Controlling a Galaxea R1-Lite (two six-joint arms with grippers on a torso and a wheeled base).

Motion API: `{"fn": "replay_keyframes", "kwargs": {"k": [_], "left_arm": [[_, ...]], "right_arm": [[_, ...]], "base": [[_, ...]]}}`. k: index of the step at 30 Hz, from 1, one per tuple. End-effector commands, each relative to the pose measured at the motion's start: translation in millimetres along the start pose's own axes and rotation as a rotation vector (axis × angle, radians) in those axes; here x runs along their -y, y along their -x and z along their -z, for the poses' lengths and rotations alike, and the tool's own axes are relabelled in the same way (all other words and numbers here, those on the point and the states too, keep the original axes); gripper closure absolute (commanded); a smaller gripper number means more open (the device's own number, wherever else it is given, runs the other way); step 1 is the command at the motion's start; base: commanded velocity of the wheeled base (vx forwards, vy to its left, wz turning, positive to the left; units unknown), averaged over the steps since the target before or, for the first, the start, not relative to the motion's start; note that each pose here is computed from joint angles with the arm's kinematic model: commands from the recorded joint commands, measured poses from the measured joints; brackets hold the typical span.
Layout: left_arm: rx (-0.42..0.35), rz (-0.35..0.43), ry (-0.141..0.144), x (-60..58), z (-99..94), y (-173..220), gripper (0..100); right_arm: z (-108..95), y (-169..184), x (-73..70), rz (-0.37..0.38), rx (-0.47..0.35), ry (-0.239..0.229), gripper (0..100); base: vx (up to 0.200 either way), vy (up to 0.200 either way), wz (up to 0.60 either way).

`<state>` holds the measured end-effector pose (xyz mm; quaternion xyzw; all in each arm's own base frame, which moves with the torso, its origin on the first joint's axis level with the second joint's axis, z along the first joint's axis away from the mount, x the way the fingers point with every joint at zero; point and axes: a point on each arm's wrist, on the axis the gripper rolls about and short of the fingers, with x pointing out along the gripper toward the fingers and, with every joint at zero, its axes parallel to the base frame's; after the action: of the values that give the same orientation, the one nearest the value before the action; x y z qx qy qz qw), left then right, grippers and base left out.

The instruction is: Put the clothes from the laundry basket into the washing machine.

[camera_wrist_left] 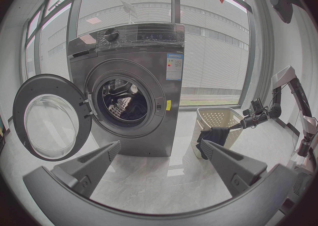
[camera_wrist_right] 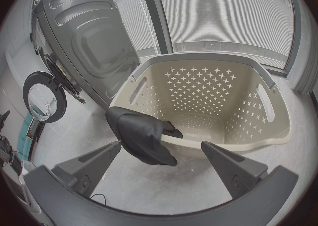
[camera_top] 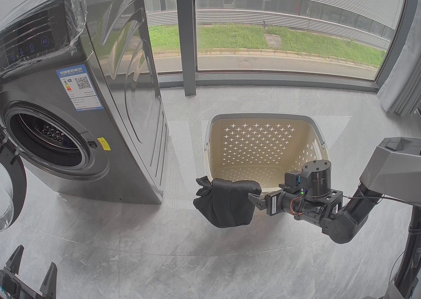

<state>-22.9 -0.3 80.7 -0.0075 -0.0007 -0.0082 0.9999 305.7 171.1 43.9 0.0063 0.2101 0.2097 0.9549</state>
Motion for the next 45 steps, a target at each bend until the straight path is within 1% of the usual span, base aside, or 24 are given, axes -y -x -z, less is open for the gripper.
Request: {"fn": "replay_keyframes", "kwargs": {"k": [1, 8, 12, 15, 19, 26, 27, 31, 36, 42, 45], "left_arm": [[0.000, 0.000, 0.000, -0.1, 4.8, 0.0, 0], [0.000, 0.000, 0.000, -0.1, 4.8, 0.0, 0], [0.000, 0.000, 0.000, -0.1, 4.8, 0.0, 0], [0.000, -0.001, 0.002, -0.1, 4.8, 0.0, 0], [0.000, -0.001, 0.002, -0.1, 4.8, 0.0, 0], [0.000, -0.001, 0.003, -0.1, 4.8, 0.0, 0], [0.000, 0.000, 0.003, -0.1, 4.8, 0.0, 0], [0.000, 0.000, 0.005, -0.1, 4.8, 0.0, 0], [0.000, 0.000, 0.005, -0.1, 4.8, 0.0, 0], [0.000, 0.000, 0.005, -0.1, 4.8, 0.0, 0], [0.000, -0.001, 0.006, -0.1, 4.8, 0.0, 0]], "right_arm": [[4.9, -12.1, -5.2, -0.018, 0.002, 0.006, 0], [7.5, -34.2, -7.8, -0.039, 0.015, 0.005, 0], [14.6, -45.0, -8.3, -0.042, 0.002, 0.009, 0], [15.8, -49.5, -8.5, -0.046, 0.003, 0.009, 0], [17.7, -59.4, -9.4, -0.071, 0.045, 0.009, 0], [21.1, -65.7, -5.6, -0.065, 0.056, 0.015, 0], [20.5, -65.7, -5.7, -0.066, 0.062, 0.016, 100], [17.2, -65.7, -5.2, -0.080, 0.084, 0.015, 100], [19.0, -64.7, -3.8, -0.081, 0.077, 0.012, 100], [11.8, -49.2, -5.1, -0.087, 0.094, 0.013, 100], [3.8, -32.3, -9.3, -0.098, 0.106, 0.017, 100]], "base": [[0.000, 0.000, 0.00], [0.000, 0.000, 0.00], [0.000, 0.000, 0.00], [0.000, 0.000, 0.00], [0.000, 0.000, 0.00], [0.000, 0.000, 0.00], [0.000, 0.000, 0.00], [0.000, 0.000, 0.00], [0.000, 0.000, 0.00], [0.000, 0.000, 0.00], [0.000, 0.000, 0.00]]}}
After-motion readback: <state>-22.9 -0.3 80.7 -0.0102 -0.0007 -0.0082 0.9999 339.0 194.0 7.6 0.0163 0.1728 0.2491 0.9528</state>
